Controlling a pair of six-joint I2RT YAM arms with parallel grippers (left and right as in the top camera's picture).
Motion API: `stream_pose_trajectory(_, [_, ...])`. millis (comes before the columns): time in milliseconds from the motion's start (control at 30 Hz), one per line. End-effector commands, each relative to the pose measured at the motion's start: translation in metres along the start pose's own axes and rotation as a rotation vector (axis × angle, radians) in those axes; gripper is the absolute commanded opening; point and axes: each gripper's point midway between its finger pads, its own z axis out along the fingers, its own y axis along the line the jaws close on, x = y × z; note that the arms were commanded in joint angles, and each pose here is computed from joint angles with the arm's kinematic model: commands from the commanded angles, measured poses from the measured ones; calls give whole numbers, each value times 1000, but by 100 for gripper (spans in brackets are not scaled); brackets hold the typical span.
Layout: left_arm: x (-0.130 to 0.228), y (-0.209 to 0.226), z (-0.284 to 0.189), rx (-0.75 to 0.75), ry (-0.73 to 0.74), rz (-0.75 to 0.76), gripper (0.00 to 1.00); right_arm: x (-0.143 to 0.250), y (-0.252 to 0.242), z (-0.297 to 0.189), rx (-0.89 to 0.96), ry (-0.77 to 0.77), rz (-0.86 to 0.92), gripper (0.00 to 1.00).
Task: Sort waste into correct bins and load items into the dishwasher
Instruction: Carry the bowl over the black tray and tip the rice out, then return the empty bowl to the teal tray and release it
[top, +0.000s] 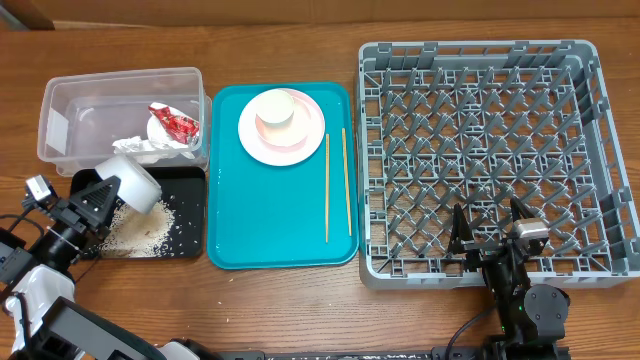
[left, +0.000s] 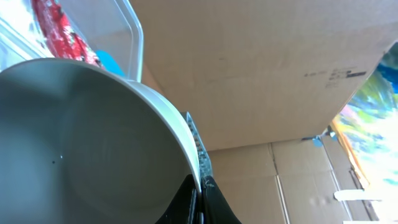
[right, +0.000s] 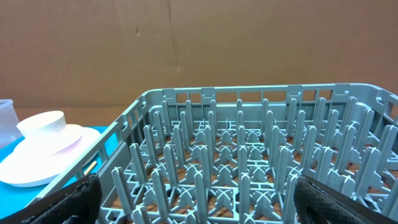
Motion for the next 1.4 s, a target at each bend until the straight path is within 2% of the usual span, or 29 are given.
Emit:
stream_pose_trajectory(0, [11, -8, 9, 56, 62, -11, 4, 2, 1, 0, -4, -2, -4, 100])
stream_pose_trajectory(300, [24, -12, 30, 64, 135, 27, 4, 2, 1, 0, -4, -2, -4, 100])
stream_pose_trajectory(533, [62, -26, 64, 104, 295, 13, 4, 2, 1, 0, -4, -2, -4, 100])
stream_pose_trajectory(700, [87, -20, 96, 2, 358, 18, 4, 2, 1, 0, -4, -2, -4, 100])
stream_pose_trajectory(1067, [180, -15, 163, -216, 521, 162, 4, 2, 1, 0, -4, -2, -4, 100])
stream_pose_trajectory(1200, [214, 15, 170, -417, 542, 224, 4, 2, 1, 0, -4, -2, -4, 100])
stream_pose_trajectory(1367, [234, 42, 168, -621, 523, 342, 4, 2, 1, 0, -4, -2, -4, 100])
